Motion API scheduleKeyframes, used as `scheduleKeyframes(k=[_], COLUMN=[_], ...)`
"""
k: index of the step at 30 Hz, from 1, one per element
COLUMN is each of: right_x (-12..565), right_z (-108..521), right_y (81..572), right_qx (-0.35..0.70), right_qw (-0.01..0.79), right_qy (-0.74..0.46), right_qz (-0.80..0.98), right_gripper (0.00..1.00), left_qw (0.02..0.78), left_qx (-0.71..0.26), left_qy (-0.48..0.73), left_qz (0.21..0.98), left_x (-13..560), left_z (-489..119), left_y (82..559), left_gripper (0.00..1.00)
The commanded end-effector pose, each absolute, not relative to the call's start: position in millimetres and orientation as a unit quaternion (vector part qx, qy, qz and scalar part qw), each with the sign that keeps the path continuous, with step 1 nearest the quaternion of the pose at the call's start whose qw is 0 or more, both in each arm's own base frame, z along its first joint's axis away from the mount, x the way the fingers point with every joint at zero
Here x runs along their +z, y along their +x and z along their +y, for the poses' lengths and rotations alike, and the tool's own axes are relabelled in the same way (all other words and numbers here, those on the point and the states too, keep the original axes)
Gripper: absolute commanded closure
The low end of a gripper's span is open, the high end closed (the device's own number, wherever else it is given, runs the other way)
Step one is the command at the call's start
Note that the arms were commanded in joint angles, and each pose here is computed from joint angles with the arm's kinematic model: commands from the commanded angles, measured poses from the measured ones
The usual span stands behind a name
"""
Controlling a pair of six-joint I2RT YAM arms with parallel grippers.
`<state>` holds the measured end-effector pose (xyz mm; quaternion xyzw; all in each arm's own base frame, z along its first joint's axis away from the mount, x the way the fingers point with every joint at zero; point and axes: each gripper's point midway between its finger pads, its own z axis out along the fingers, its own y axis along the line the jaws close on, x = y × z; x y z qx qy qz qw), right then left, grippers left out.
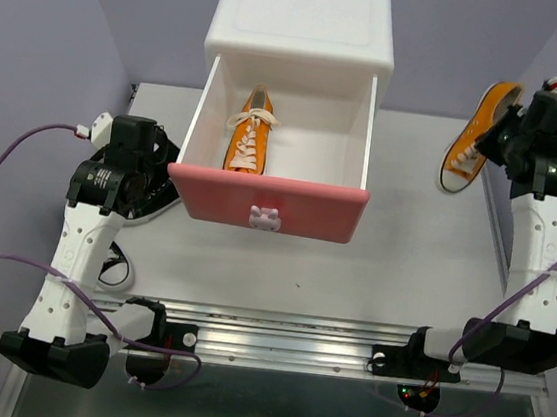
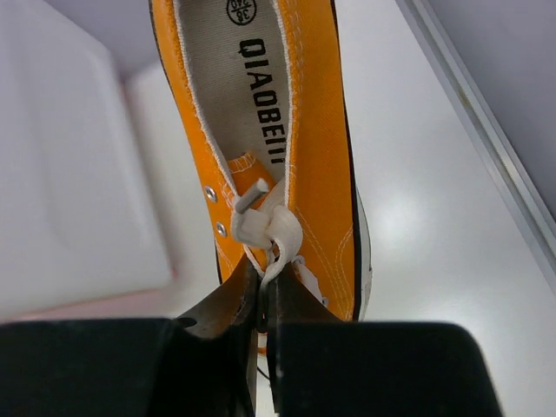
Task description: Place and organize the shoes in the shoe cabinet
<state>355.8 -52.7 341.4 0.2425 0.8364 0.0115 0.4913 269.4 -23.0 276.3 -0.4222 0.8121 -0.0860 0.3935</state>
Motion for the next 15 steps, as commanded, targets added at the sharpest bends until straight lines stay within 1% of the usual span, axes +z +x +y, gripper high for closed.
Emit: scheduleKeyframes(k=[1, 2, 4, 5, 6, 9, 10, 11, 12, 13, 14, 15], right_x=[518, 533, 568, 585, 619, 652, 673, 682, 690, 707, 710, 717], right_z=[-19, -6, 3, 9, 18, 32, 39, 50, 56, 61, 63, 70], right_y=[378, 389, 388, 386, 375, 368, 362, 355, 352, 343, 347, 341], right_qx=[0.140, 0.183, 0.223, 0.243, 0.272, 0.331, 0.355, 0.407, 0.436, 0.456, 0.473, 0.497], right_qw=[0.676, 0.681, 0.703, 0.715, 0.739, 0.751, 0.768, 0.753, 0.748, 0.759, 0.753, 0.743], right_qy=[0.176, 0.163, 0.154, 0.145, 0.125, 0.111, 0.087, 0.085, 0.075, 0.051, 0.046, 0.031], right_qz=[0.702, 0.690, 0.657, 0.640, 0.604, 0.560, 0.526, 0.510, 0.495, 0.463, 0.455, 0.447], right_gripper=[0.99, 0.99, 0.99, 0.99, 0.99, 0.99, 0.99, 0.99, 0.99, 0.99, 0.99, 0.99], left_qw=[0.416, 0.417, 0.418, 0.418, 0.420, 0.422, 0.422, 0.423, 0.422, 0.423, 0.424, 0.423], left_qx=[-0.088, -0.089, -0.091, -0.091, -0.091, -0.089, -0.089, -0.089, -0.090, -0.091, -0.092, -0.092], left_qy=[-0.421, -0.420, -0.421, -0.421, -0.421, -0.421, -0.421, -0.420, -0.421, -0.421, -0.421, -0.421], left_qz=[0.801, 0.801, 0.800, 0.800, 0.799, 0.798, 0.798, 0.798, 0.798, 0.798, 0.797, 0.797], left_x=[296, 296, 297, 297, 298, 299, 300, 300, 300, 301, 301, 301], left_z=[-19, -19, -19, -19, -19, -18, -19, -19, -19, -19, -19, -20], left_y=[274, 275, 276, 276, 277, 279, 281, 281, 282, 282, 283, 283], left_gripper=[0.01, 0.01, 0.01, 0.01, 0.01, 0.01, 0.01, 0.01, 0.01, 0.01, 0.01, 0.01])
